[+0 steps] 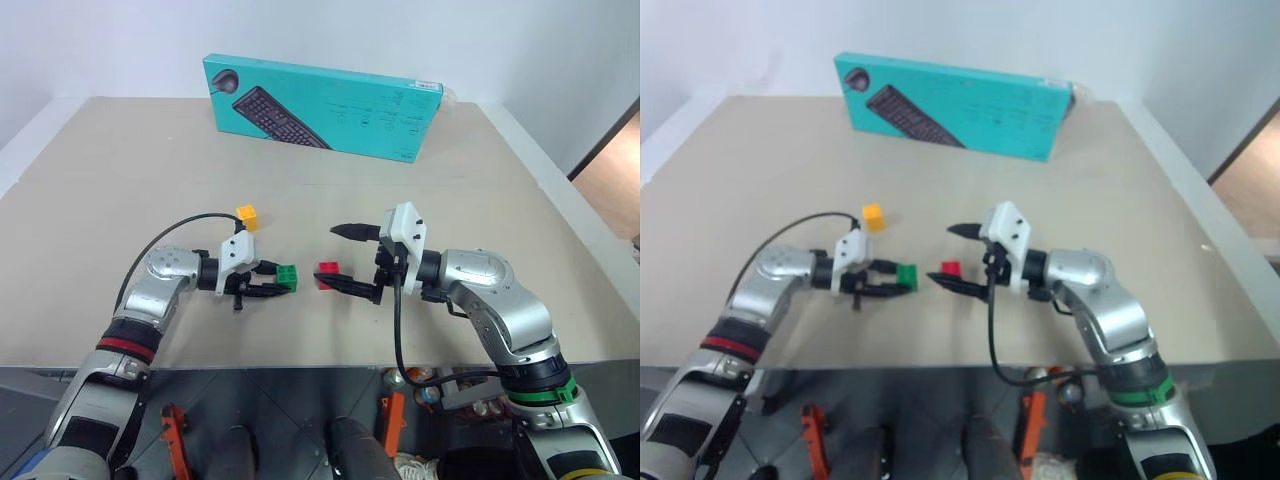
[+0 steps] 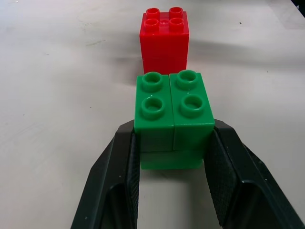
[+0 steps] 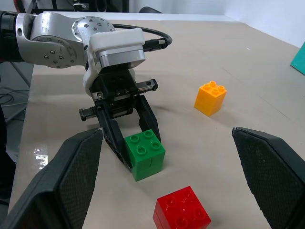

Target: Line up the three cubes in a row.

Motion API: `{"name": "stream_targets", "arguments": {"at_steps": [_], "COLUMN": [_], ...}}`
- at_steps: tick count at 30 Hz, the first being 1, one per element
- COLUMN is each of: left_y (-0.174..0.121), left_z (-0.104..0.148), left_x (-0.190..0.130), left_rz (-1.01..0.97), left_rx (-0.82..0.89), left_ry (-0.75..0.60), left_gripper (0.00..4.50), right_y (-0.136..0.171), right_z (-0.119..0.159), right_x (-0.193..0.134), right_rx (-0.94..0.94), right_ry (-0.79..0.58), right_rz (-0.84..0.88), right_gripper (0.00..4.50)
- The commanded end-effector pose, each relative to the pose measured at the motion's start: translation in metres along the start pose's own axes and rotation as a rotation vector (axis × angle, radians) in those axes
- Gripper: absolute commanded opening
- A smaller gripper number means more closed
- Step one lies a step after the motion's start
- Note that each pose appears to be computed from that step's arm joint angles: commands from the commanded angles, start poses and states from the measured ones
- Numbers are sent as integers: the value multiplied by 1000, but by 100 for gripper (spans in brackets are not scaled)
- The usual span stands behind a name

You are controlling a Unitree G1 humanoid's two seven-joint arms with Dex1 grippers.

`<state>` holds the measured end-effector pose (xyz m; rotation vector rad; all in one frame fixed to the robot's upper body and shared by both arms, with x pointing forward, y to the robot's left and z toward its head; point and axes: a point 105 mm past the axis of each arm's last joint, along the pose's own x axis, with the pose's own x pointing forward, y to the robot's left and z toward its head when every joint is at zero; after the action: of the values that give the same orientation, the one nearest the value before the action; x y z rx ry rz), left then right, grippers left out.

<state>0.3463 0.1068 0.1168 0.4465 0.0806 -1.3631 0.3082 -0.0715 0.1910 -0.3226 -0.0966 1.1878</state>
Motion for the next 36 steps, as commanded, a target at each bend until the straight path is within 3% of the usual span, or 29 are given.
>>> {"name": "stream_targets", "arguments": {"at_steps": [1, 6, 7, 14, 18, 22, 30, 36], "left_y": [7, 10, 12, 16, 10, 5, 10, 27], "left_z": [8, 1, 1, 5, 5, 10, 34, 26], "left_x": [-3, -6, -7, -14, -22, -36, -80, -104], "left_rz": [10, 9, 13, 30, 25, 72, 429, 697], "left_rx": [50, 89, 91, 112, 128, 38, -231, -231], "left_ry": [3, 49, 50, 53, 69, 49, -119, -142], "left_gripper": [133, 133, 210, 448, 448, 448, 448, 448], "right_y": [-1, -2, -2, -1, -1, 0, 0, 0], "right_z": [15, 14, 14, 13, 13, 13, 11, 11], "right_x": [-6, -5, -5, -3, -2, -2, -4, -2], "right_rx": [-46, -44, -43, -41, -39, -37, -30, -29], "right_ry": [-39, -37, -37, -40, -42, -45, -45, -52], "right_rz": [-18, -17, -17, -14, -12, -13, -16, -9], "right_gripper": [450, 450, 450, 450, 450, 450, 450, 450]}}
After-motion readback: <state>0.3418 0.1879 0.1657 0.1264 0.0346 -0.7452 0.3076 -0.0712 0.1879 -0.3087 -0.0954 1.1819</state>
